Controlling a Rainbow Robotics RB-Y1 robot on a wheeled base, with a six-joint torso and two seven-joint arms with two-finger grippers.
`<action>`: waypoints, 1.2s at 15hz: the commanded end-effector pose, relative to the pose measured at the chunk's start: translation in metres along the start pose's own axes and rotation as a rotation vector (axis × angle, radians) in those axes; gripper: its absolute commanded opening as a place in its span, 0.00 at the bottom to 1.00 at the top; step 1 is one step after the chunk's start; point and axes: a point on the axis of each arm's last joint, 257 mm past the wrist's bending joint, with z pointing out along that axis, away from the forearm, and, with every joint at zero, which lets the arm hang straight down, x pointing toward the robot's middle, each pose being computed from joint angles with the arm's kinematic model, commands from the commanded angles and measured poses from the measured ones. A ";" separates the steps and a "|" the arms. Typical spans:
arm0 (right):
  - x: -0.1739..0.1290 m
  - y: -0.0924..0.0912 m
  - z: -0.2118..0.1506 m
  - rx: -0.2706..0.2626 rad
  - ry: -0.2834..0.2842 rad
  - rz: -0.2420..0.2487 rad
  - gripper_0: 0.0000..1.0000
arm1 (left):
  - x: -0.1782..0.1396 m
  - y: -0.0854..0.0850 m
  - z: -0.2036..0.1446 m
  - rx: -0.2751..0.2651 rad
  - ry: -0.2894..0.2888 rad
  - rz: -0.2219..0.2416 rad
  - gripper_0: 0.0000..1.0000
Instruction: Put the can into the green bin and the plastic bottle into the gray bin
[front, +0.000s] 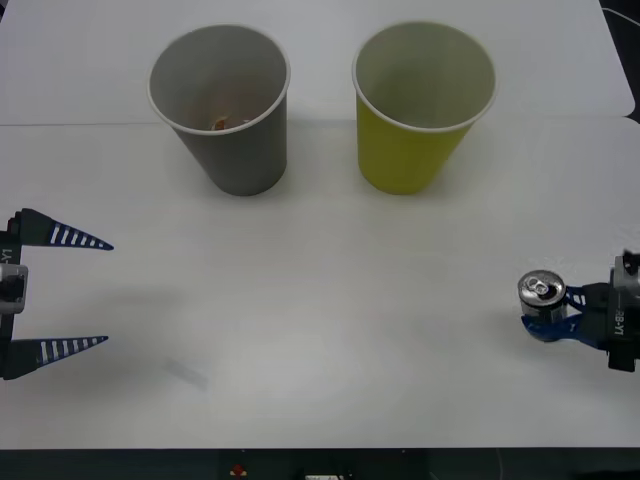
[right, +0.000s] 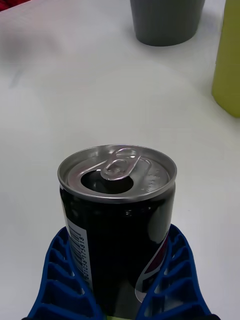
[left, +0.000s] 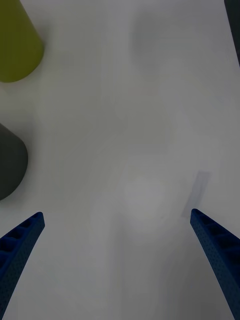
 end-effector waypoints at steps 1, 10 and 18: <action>-0.015 -0.013 -0.005 0.057 0.042 0.075 0.00 | 0.000 0.000 0.000 0.000 0.000 0.000 1.00; -0.088 -0.030 -0.014 0.185 0.099 0.317 0.00 | 0.000 0.000 0.000 0.000 0.000 0.000 1.00; -0.163 -0.053 -0.020 0.186 0.079 0.419 0.00 | 0.000 0.000 0.000 0.000 0.000 0.000 1.00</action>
